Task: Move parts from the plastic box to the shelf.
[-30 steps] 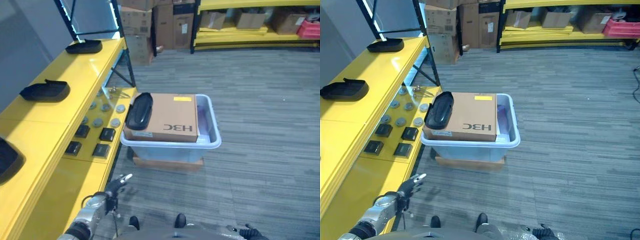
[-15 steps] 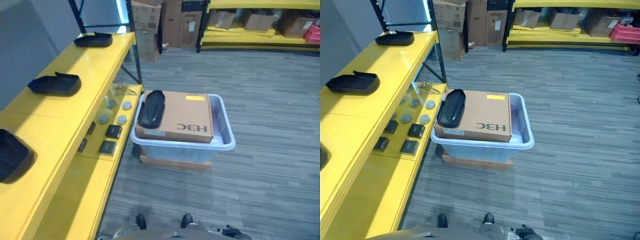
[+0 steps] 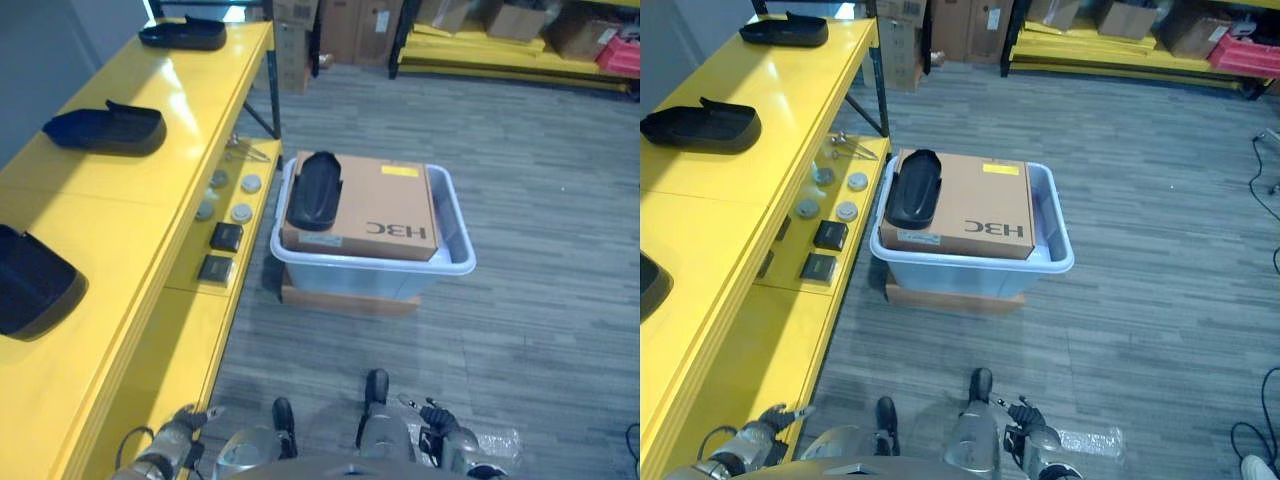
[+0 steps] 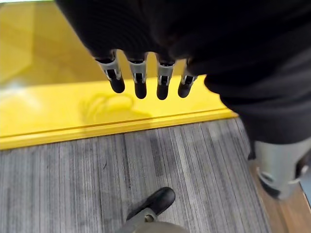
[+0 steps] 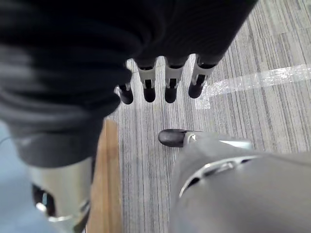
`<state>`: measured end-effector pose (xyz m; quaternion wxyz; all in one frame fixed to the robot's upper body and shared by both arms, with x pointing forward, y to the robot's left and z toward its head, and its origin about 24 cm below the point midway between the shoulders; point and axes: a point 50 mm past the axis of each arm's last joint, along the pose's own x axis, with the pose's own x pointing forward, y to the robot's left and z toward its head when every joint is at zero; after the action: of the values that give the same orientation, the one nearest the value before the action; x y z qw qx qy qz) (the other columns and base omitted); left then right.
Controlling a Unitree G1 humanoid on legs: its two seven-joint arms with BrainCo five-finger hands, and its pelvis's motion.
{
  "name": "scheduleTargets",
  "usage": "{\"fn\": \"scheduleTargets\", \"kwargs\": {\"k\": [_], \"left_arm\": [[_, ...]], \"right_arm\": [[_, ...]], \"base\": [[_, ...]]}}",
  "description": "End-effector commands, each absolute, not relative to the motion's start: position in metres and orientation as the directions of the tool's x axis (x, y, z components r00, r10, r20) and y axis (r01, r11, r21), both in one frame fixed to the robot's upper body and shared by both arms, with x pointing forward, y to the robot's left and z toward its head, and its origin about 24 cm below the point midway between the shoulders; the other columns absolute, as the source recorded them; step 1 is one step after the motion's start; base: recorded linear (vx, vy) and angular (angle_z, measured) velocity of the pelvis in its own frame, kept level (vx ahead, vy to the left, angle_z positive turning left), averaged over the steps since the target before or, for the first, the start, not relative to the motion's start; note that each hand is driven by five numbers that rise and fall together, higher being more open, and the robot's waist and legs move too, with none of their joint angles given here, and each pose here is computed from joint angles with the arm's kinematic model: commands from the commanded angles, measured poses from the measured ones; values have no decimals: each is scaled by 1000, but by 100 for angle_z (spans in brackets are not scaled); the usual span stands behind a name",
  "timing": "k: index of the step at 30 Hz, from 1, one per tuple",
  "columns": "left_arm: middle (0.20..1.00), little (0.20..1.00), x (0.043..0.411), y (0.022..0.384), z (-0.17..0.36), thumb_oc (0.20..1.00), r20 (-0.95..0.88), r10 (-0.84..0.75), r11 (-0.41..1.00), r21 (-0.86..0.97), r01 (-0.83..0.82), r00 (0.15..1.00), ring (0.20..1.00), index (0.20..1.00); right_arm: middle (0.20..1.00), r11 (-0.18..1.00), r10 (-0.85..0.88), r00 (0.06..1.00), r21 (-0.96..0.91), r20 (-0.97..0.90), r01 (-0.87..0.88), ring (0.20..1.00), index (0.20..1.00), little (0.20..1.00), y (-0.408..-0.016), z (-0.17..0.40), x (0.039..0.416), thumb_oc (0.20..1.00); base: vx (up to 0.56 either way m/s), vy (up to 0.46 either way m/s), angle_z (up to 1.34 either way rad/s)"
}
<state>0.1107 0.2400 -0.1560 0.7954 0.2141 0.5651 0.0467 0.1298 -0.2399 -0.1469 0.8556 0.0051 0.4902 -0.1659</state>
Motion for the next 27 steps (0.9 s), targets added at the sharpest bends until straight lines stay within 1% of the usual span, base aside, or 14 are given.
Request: {"fn": "scheduleTargets", "kwargs": {"k": [1, 3, 5, 6, 8, 9, 12, 13, 14, 15, 19, 21, 23, 27], "left_arm": [[1000, 1000, 106, 250, -154, 1000, -854, 372, 884, 446, 143, 363, 1000, 1000], [1000, 1000, 103, 249, -155, 1000, -853, 376, 884, 448, 138, 361, 1000, 1000], [1000, 1000, 101, 247, -155, 1000, -846, 371, 883, 449, 137, 384, 1000, 1000], [1000, 1000, 101, 245, -156, 1000, -844, 361, 882, 447, 149, 397, 1000, 1000], [1000, 1000, 99, 245, -156, 1000, -843, 362, 878, 452, 158, 397, 1000, 1000], [1000, 1000, 96, 248, -156, 1000, -844, 367, 873, 458, 169, 391, 1000, 1000], [1000, 1000, 85, 252, -157, 1000, -847, 380, 862, 470, 189, 371, 1000, 1000], [1000, 1000, 81, 253, -157, 1000, -849, 382, 863, 469, 189, 365, 1000, 1000], [1000, 1000, 75, 254, -158, 1000, -851, 384, 864, 468, 186, 357, 1000, 1000], [1000, 1000, 67, 254, -159, 1000, -855, 386, 869, 463, 176, 346, 1000, 1000], [1000, 1000, 54, 260, -159, 1000, -861, 398, 881, 455, 128, 318, 1000, 1000], [1000, 1000, 48, 259, -159, 1000, -864, 403, 885, 451, 111, 301, 1000, 1000], [1000, 1000, 43, 259, -160, 1000, -869, 405, 887, 449, 111, 285, 1000, 1000], [1000, 1000, 40, 258, -161, 1000, -873, 403, 887, 447, 118, 274, 1000, 1000]], "right_arm": [[1000, 933, -334, 497, -207, -801, 294, 1000, 1000, 1000, -261, -139, 133, 1000], [1000, 927, -348, 505, -207, -790, 314, 1000, 1000, 1000, -263, -137, 134, 1000], [1000, 897, -393, 508, -197, -766, 396, 1000, 1000, 1000, -272, -132, 137, 1000], [1000, 864, -440, 535, -179, -722, 470, 1000, 1000, 1000, -281, -124, 144, 1000], [1000, 833, -475, 555, -145, -683, 534, 1000, 1000, 1000, -286, -116, 153, 1000], [1000, 799, -513, 574, -111, -639, 591, 1000, 1000, 1000, -291, -106, 164, 1000], [1000, 749, -613, 640, -83, -463, 658, 1000, 1000, 1000, -305, -68, 199, 1000], [1000, 741, -632, 660, -69, -406, 667, 1000, 1000, 1000, -308, -54, 208, 1000], [1000, 732, -660, 685, -57, -307, 679, 1000, 1000, 1000, -313, -30, 222, 1000], [1000, 722, -688, 715, -24, -127, 691, 1000, 1000, 1000, -317, 11, 239, 1000], [1000, 749, -659, 734, 49, 167, 661, 1000, 1000, 1000, -314, 90, 255, 1000], [1000, 772, -625, 740, 55, 249, 634, 1000, 1000, 1000, -310, 116, 261, 1000], [1000, 777, -610, 741, 28, 281, 628, 1000, 1000, 1000, -310, 128, 268, 1000], [1000, 777, -605, 750, -5, 267, 629, 1000, 1000, 1000, -314, 132, 277, 1000]], "base": [[168, -264, 9], [109, -189, 14], [150, -227, 23], [113, -116, 26], [84, -66, 16], [77, -36, 7], [65, -6, 3], [50, 26, 4], [65, 61, 5], [65, 79, 8], [45, 97, 4], [47, 99, 0], [61, 75, -1], [57, 52, 1]]}}
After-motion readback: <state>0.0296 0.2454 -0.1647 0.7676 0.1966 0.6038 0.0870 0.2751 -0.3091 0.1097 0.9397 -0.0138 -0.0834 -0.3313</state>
